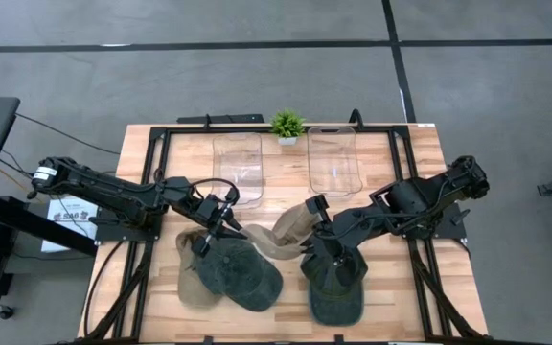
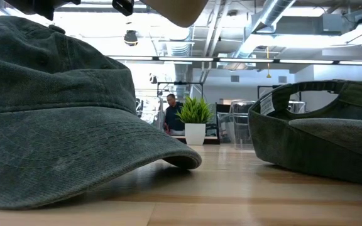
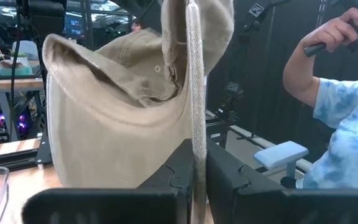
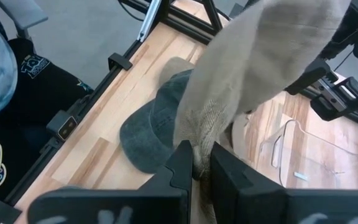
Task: Pick & Place hat
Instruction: Put the top brown cap into the right transparent bin
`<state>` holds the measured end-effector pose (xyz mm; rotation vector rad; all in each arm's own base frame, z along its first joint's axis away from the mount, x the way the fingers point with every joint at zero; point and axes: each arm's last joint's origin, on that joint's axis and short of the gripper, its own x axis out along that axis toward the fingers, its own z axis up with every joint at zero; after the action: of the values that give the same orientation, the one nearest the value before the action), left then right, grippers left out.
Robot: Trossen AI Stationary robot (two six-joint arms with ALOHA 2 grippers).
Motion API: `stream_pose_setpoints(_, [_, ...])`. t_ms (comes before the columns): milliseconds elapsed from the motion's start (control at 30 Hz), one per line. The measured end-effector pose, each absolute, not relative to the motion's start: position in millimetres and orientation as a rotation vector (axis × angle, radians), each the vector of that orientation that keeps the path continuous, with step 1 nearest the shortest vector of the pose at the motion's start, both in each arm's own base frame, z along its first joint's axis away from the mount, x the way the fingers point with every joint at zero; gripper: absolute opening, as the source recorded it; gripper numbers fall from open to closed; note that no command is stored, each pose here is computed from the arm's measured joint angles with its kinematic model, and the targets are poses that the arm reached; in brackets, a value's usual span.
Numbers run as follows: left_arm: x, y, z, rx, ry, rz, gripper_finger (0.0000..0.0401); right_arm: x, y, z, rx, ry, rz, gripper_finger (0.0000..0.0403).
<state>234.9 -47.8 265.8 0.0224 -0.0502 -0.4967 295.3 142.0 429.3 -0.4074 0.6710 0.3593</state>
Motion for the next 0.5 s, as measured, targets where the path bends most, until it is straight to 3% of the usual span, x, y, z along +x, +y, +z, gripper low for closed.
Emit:
stream_pose_setpoints(333, [234.9,-47.8,265.9,0.025,-0.051,-0.496,0.009,295.2,141.9,429.1,-0.407,0.673,0.359,0.0021])
stream_pose_setpoints(500, [234.9,-47.8,265.9,0.025,-0.051,-0.496,0.0099,294.9,141.8,428.8,-0.408,0.678,0.36,0.0021])
